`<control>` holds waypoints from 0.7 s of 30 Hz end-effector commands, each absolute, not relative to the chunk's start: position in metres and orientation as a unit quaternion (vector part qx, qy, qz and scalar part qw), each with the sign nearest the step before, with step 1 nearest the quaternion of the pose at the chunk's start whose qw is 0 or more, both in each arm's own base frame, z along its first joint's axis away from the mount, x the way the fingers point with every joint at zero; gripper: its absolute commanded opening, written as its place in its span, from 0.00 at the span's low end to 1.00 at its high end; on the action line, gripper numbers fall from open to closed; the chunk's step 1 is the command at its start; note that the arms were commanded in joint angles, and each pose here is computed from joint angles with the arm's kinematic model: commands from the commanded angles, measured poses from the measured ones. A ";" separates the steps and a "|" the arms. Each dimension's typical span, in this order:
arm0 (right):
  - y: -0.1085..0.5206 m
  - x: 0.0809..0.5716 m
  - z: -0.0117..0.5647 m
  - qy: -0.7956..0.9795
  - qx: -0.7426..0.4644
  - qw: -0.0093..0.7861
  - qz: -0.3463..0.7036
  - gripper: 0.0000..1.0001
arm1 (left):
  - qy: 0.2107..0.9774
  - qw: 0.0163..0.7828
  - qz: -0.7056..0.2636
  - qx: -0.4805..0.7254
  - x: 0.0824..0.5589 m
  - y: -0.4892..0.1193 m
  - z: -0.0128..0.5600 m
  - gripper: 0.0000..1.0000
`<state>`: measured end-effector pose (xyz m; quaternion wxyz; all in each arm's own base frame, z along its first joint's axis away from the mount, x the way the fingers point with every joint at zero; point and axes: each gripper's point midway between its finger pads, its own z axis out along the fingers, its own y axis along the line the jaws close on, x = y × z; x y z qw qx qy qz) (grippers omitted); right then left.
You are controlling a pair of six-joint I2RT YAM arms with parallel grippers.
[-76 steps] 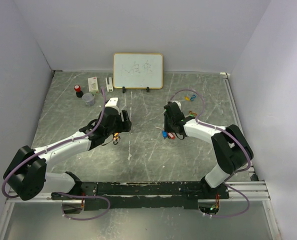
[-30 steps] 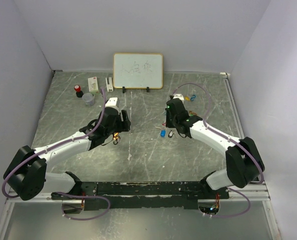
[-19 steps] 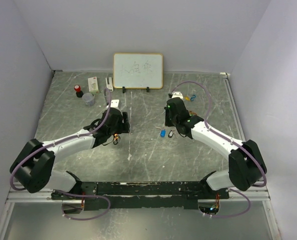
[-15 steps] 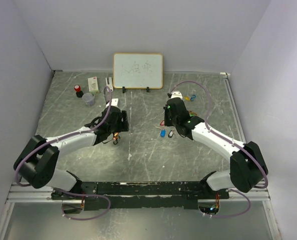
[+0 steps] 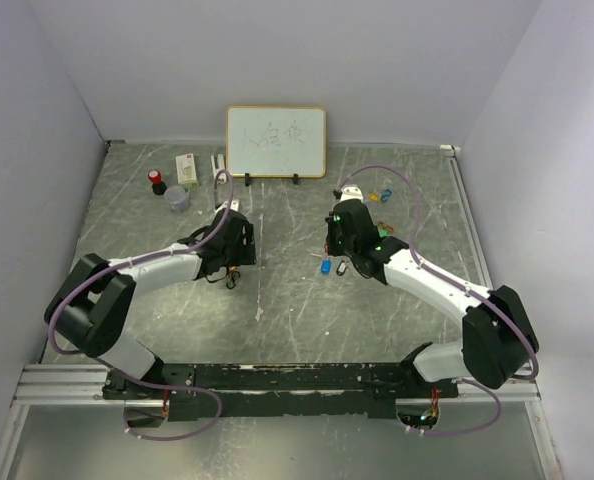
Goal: Put the keys on the keyring
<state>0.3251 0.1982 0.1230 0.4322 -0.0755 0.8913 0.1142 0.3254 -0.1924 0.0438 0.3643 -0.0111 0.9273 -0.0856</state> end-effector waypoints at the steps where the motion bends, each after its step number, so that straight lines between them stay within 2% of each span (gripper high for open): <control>1: 0.202 0.324 0.132 0.881 -0.074 0.450 0.131 0.00 | 0.925 0.368 -0.090 -0.016 0.316 -0.185 0.058 0.82; 11: 0.205 0.323 0.131 0.881 -0.078 0.448 0.131 0.00 | 0.928 0.363 -0.086 0.019 0.277 -0.191 0.056 0.81; 21: 0.205 0.319 0.132 0.880 -0.077 0.450 0.133 0.00 | 0.930 0.365 -0.013 0.035 0.261 -0.185 0.033 0.81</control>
